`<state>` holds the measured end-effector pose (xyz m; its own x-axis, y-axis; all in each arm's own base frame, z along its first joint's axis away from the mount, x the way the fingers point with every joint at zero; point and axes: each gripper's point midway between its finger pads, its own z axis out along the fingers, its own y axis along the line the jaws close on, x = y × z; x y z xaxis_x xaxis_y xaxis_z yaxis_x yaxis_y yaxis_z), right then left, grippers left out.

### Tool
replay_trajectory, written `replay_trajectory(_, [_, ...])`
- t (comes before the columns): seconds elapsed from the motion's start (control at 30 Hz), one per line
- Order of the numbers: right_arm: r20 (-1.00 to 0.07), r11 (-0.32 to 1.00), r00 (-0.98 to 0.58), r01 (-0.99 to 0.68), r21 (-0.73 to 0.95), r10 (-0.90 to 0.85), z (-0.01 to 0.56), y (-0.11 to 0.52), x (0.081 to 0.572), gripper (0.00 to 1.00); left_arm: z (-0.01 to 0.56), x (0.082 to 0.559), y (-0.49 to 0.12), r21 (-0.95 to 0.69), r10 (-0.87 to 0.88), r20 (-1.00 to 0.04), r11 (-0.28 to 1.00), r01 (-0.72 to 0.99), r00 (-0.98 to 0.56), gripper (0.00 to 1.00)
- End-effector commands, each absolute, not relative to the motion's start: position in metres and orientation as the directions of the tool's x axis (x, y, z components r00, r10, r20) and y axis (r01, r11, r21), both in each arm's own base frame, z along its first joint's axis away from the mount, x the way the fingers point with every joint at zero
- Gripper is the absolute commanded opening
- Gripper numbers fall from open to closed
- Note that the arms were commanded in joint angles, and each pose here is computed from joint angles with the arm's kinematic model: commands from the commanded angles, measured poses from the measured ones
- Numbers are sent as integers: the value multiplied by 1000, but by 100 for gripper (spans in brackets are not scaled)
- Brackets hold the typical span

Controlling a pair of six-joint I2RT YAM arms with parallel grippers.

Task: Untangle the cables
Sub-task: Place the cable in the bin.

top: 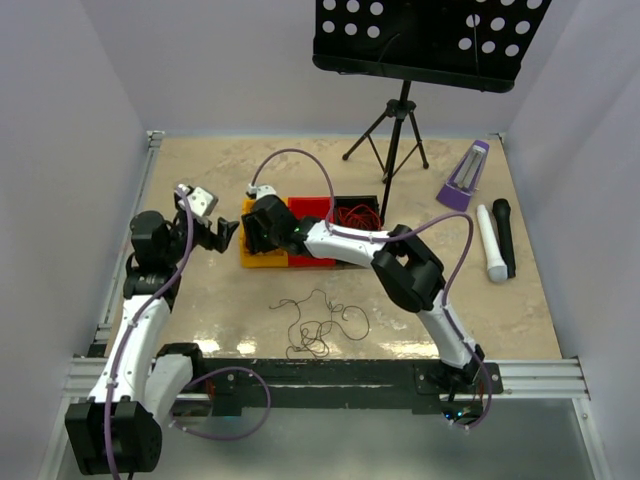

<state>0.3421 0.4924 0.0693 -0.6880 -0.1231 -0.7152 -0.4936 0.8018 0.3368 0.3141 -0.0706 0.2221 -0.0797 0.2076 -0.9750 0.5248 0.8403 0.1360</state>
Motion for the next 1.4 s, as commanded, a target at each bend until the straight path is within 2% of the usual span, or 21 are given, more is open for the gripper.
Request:
replay_trajectory(0.0, [-763,795,-639,-511,327,-97,135,480,340,54,262,319,-72,156,178,-984,841,517,8,80])
replay_trajectory(0.3, [-802,790,-593,-523,319,-69,195,466,331,55,284,319,-65,184,182,-982,864,468,50,80])
replay_trajectory(0.5, [-800,790,-597,-518,328,-59,207,442,314,64,289,319,-70,210,206,-976,836,507,64,81])
replay_trajectory(0.57, [-794,803,-605,-505,317,-67,204,430,309,64,289,313,-80,264,254,-962,778,570,99,81])
replay_trajectory(0.67, [-799,801,-601,-494,338,-34,204,410,296,63,267,285,-105,315,314,-938,603,733,145,81])
replay_trajectory(0.83, [-768,787,-639,-490,376,-31,177,370,260,61,222,215,-159,371,347,-890,176,912,296,80])
replay_trajectory(0.93, [-752,758,-659,-493,427,-5,172,351,236,59,194,180,-190,356,339,-880,5,935,333,80])
replay_trajectory(1.07, [-740,747,-671,-472,468,40,164,326,216,59,160,163,-211,357,331,-871,-79,931,363,80])
replay_trajectory(1.17, [-727,757,-679,-423,499,100,159,308,209,59,133,163,-225,301,342,-883,-111,947,320,80])
replay_trajectory(1.37, [-747,694,-624,-433,574,228,182,284,195,57,135,195,-265,287,287,-917,-9,958,278,80])
